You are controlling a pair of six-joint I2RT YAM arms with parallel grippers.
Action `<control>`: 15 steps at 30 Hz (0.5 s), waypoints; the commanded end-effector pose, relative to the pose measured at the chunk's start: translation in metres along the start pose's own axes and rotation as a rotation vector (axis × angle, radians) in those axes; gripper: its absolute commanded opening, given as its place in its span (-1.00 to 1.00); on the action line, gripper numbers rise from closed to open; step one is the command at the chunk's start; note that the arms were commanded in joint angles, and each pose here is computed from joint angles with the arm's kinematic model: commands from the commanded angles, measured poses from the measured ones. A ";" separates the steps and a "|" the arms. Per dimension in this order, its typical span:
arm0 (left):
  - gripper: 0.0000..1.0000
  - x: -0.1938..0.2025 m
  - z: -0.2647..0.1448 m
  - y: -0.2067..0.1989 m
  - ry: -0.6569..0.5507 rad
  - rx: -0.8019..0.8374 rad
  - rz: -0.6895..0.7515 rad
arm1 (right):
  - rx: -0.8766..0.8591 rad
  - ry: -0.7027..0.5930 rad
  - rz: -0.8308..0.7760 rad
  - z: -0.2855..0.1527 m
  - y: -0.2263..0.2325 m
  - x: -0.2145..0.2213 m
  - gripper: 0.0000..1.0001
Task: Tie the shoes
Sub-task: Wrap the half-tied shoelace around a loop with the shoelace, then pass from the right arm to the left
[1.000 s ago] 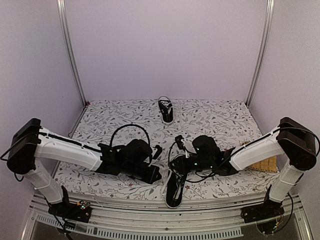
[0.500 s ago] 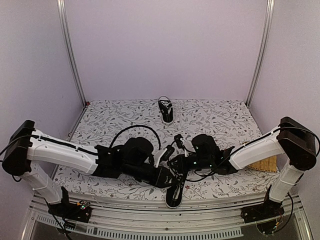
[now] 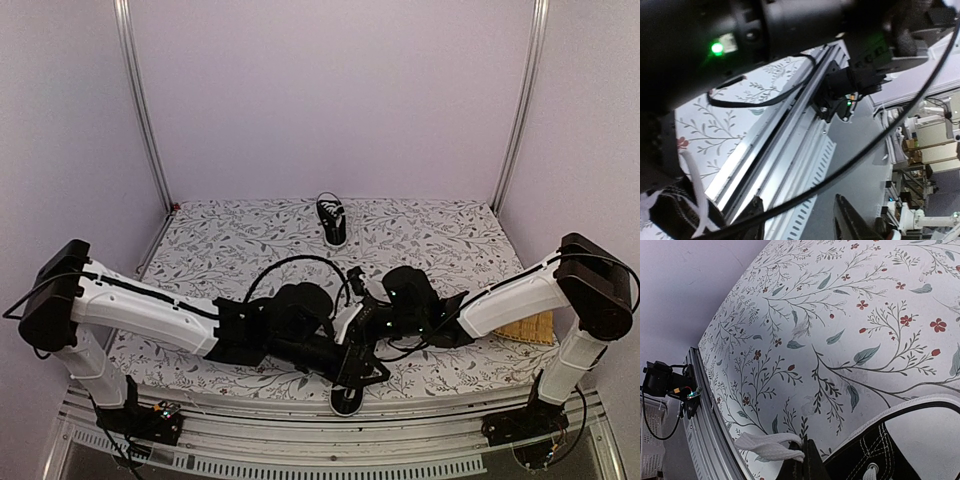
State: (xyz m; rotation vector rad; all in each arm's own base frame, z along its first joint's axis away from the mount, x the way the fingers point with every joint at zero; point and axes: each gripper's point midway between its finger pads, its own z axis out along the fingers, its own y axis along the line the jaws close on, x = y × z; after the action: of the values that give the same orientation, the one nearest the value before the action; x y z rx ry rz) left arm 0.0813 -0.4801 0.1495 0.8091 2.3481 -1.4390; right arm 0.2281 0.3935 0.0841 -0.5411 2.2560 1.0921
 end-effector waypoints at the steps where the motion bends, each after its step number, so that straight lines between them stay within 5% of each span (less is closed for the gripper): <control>1: 0.05 0.002 -0.024 0.030 -0.033 -0.192 0.021 | -0.030 -0.053 -0.006 -0.002 0.008 -0.021 -0.96; 15: 0.24 -0.049 -0.101 0.097 -0.292 -0.311 -0.012 | -0.103 -0.062 -0.030 -0.011 0.017 -0.013 -0.96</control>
State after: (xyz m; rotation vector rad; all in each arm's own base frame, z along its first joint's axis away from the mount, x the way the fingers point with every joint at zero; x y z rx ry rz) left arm 0.1548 -0.3779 0.1455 0.5257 2.3514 -1.0940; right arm 0.2246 0.3947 0.0864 -0.5602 2.2355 1.1365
